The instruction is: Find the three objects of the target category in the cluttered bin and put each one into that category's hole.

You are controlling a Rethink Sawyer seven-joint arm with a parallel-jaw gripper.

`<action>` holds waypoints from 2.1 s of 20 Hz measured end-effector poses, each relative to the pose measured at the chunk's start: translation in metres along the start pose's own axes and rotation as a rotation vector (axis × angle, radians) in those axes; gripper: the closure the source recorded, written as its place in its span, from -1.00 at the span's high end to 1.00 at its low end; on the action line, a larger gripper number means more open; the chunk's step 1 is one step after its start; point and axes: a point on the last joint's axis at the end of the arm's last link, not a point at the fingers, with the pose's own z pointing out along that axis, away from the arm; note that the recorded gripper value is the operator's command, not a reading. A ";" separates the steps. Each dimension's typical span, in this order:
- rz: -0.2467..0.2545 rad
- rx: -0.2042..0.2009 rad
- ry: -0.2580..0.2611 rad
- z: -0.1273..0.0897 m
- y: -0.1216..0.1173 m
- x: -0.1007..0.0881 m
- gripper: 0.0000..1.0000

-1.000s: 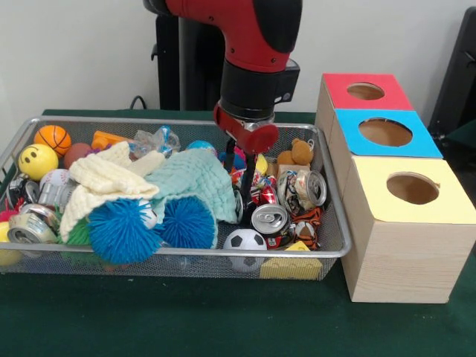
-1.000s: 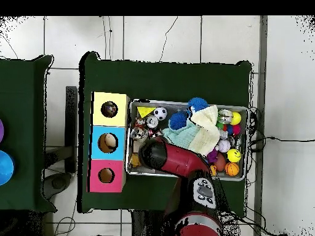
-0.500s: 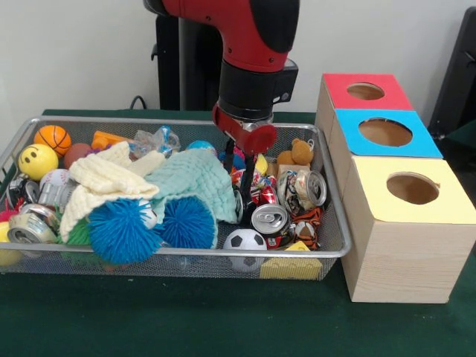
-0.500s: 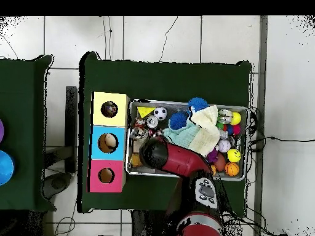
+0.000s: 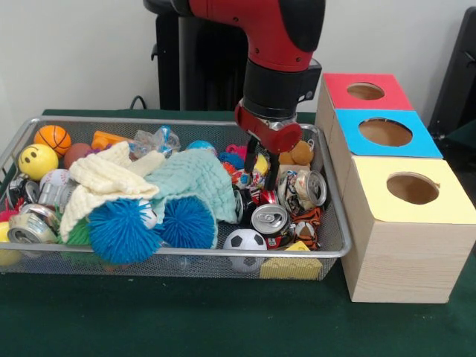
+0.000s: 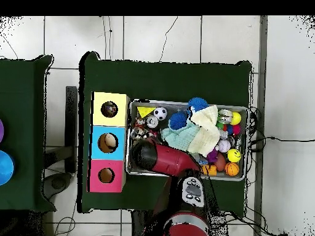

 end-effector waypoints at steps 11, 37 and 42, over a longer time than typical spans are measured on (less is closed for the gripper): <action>0.022 0.015 0.025 0.003 -0.013 0.004 1.00; 0.019 0.018 0.006 0.026 -0.059 0.010 1.00; 0.020 0.003 0.013 0.017 -0.051 0.019 1.00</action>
